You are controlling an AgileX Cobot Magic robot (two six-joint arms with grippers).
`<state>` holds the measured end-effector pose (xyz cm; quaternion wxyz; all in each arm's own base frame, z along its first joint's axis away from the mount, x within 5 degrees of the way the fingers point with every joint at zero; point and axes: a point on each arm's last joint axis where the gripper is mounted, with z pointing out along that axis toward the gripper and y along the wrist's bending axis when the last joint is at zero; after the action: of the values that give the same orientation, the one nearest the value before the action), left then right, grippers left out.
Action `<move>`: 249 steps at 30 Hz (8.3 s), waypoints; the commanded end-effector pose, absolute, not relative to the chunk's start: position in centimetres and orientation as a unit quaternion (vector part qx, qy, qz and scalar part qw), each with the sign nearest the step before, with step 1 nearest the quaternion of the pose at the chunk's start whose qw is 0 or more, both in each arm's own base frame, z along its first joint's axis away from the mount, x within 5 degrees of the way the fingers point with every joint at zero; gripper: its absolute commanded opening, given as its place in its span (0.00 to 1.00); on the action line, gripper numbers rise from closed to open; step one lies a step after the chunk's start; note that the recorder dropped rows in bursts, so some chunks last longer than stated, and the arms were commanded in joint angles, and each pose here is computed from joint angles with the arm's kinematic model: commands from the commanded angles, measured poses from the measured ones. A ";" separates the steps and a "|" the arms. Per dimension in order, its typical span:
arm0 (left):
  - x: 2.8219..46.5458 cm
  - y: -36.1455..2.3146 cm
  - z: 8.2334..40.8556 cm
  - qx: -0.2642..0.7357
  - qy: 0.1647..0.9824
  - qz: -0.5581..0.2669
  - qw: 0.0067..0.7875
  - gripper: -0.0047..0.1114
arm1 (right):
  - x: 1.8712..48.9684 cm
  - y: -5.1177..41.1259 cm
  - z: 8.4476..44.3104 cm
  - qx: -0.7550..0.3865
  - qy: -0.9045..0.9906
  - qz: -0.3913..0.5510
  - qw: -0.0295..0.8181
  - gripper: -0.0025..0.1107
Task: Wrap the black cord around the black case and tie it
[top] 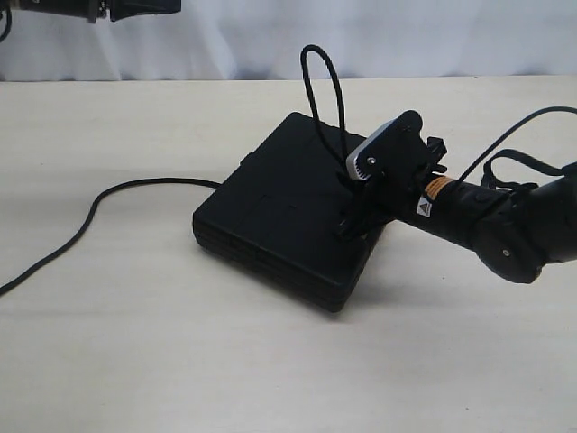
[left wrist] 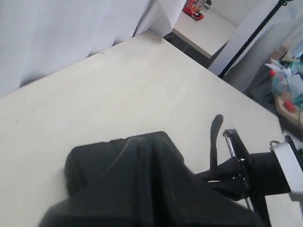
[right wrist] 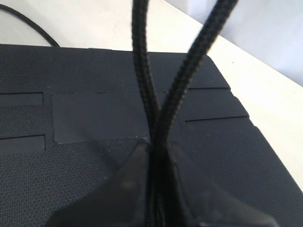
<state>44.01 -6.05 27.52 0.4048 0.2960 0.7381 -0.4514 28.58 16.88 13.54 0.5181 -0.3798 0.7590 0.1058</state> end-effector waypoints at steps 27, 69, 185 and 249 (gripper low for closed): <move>42.8 -10.4 22.6 0.541 0.804 0.212 0.124 0.04 | 28.7 16.9 13.7 -0.379 0.756 0.108 0.523 0.06; 40.4 -6.9 5.9 0.246 0.953 0.074 -0.158 0.21 | 28.6 16.8 13.4 -0.380 0.765 0.104 0.509 0.06; 46.1 -10.4 20.3 -0.397 0.794 -0.439 0.140 0.04 | 26.3 18.4 12.8 -0.604 0.633 0.118 0.469 0.06; 43.4 -16.1 21.0 -0.340 0.795 -0.502 0.004 0.04 | 27.1 17.7 12.6 -0.576 0.665 0.073 0.470 0.06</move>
<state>43.71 -15.80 20.44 0.0083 -0.3544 0.7932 -0.4951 27.06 17.79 12.69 0.4731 -0.5768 0.6611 0.0799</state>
